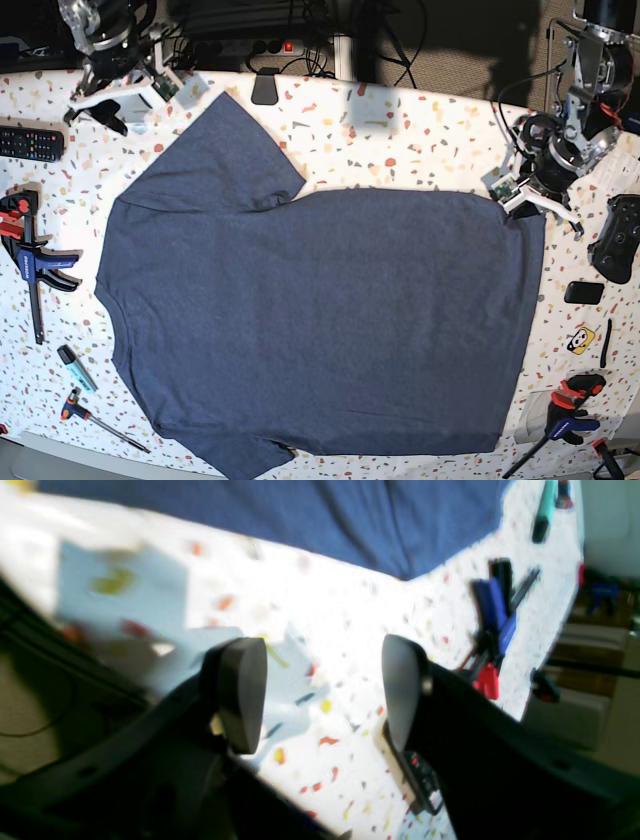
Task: Fold the T-shirt properly
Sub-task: 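Move the right gripper to the sleeve-shoulder edge and grasp it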
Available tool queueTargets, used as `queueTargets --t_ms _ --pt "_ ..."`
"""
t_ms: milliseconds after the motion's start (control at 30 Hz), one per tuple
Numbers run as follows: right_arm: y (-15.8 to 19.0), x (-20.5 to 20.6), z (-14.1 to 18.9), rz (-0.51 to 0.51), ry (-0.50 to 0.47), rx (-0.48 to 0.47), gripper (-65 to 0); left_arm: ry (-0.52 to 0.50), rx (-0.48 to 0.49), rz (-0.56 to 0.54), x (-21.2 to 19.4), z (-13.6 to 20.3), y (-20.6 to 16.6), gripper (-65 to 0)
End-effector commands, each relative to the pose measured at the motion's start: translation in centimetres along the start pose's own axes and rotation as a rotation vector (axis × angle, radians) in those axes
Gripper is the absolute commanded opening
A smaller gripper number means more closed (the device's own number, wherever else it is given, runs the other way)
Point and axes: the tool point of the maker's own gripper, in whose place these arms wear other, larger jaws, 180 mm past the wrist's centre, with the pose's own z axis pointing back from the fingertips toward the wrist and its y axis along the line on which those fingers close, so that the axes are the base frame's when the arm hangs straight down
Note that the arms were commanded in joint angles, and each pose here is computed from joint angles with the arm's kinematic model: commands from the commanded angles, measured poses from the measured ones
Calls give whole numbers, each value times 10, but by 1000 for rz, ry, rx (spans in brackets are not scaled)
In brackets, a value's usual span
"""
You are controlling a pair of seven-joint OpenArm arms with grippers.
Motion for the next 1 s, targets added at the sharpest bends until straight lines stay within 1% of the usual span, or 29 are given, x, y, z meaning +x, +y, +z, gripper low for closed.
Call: queueTargets --t_ms 0,67,133,233,333,467,567,767,833,967 --pt "-5 4 -3 34 -23 1 -290 25 -27 -13 -6 1 -4 -650" --pt "-2 5 -10 64 -34 34 -290 25 -24 -13 -6 1 -3 -650" --pt "-5 5 -17 72 -45 31 -290 26 -25 -12 -6 1 -4 -650" --pt "-10 2 -28 82 -37 30 -290 26 -24 -13 -6 1 -3 -650" --pt "-10 0 -35 63 -34 57 -291 26 -24 -13 -6 1 -3 -650" --pt "-15 -3 -45 63 -33 56 -291 26 -24 -13 -6 1 -3 -650" --pt "-7 -3 -52 47 -40 126 -291 26 -24 -13 -6 1 -3 -650" --pt "-14 -1 -62 50 -52 128 -291 26 -24 -13 -6 1 -3 -650" --pt "-12 4 -62 39 -73 147 -291 26 -24 -13 -6 1 -3 -650" --pt "-7 15 -63 54 -106 168 -291 26 -24 -13 -6 1 -3 -650"
